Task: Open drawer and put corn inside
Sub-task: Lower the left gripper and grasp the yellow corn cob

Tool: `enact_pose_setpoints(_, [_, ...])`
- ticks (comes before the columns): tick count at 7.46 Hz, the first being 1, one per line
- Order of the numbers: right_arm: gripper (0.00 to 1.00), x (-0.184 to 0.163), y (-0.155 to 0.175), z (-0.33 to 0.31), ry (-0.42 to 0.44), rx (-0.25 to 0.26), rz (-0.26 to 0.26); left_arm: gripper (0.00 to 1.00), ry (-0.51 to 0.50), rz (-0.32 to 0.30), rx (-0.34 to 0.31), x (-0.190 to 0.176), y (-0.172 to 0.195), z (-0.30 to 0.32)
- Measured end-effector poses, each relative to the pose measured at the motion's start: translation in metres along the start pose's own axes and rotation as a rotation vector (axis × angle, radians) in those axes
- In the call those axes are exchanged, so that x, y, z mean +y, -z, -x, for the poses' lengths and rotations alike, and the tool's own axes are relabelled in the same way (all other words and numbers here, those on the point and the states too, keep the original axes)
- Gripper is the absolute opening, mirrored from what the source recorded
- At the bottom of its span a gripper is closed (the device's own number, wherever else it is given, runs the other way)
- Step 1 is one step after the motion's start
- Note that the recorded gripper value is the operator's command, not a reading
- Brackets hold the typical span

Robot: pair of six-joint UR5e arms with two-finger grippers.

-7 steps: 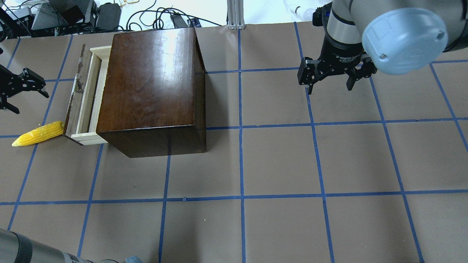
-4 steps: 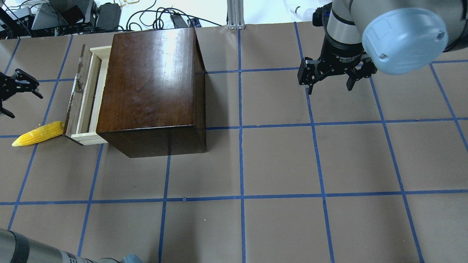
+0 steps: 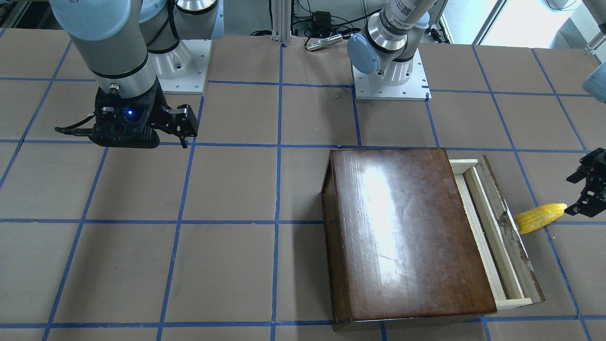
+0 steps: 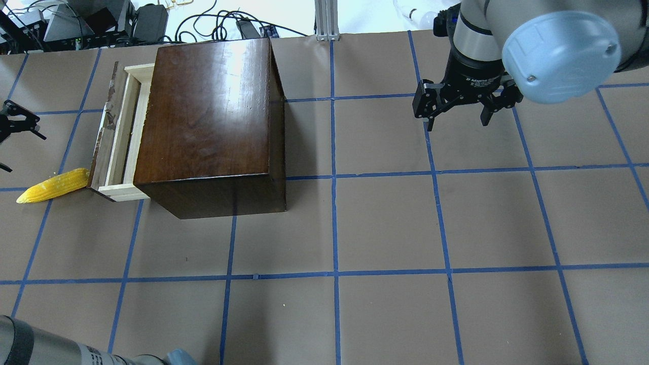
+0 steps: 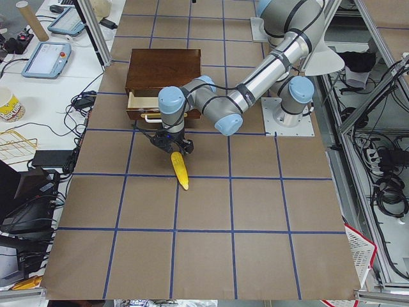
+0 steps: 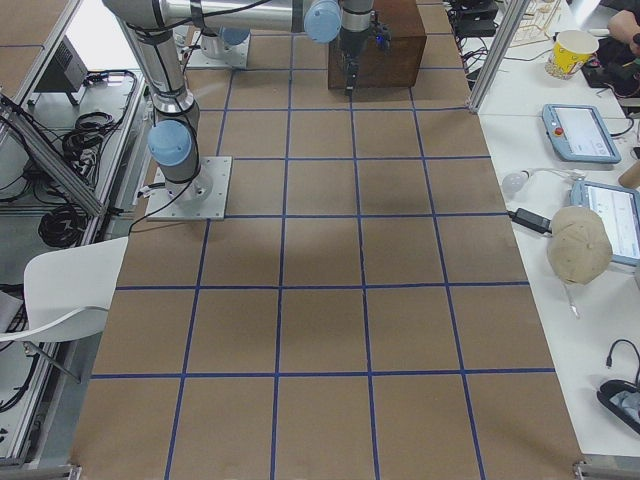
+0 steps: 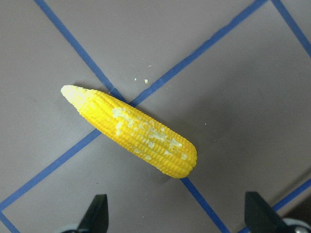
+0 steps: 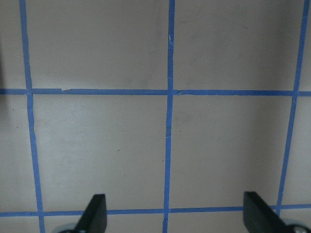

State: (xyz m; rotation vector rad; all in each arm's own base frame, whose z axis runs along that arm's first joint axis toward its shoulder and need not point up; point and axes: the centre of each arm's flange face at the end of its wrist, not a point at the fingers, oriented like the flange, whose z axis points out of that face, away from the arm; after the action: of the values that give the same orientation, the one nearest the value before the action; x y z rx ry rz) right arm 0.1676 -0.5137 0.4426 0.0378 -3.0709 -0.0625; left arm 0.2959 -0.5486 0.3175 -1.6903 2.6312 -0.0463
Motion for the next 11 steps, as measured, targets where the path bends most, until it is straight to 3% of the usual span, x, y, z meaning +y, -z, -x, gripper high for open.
enact_pose_setpoints(3, [1.00,0.000,0.000,0.000,0.000,-0.001,0.000,1.00,0.284,-0.021,-0.010,-0.011,-0.002,0.004])
enact_pose_setpoints(7, [1.00,0.000,0.000,0.000,0.000,-0.001,-0.001,1.00,0.567,-0.006,-0.018,-0.021,-0.032,0.002])
enact_pose_setpoints(11, [1.00,0.000,0.000,0.000,0.000,-0.001,0.000,1.00,0.676,0.016,-0.034,-0.015,-0.073,0.004])
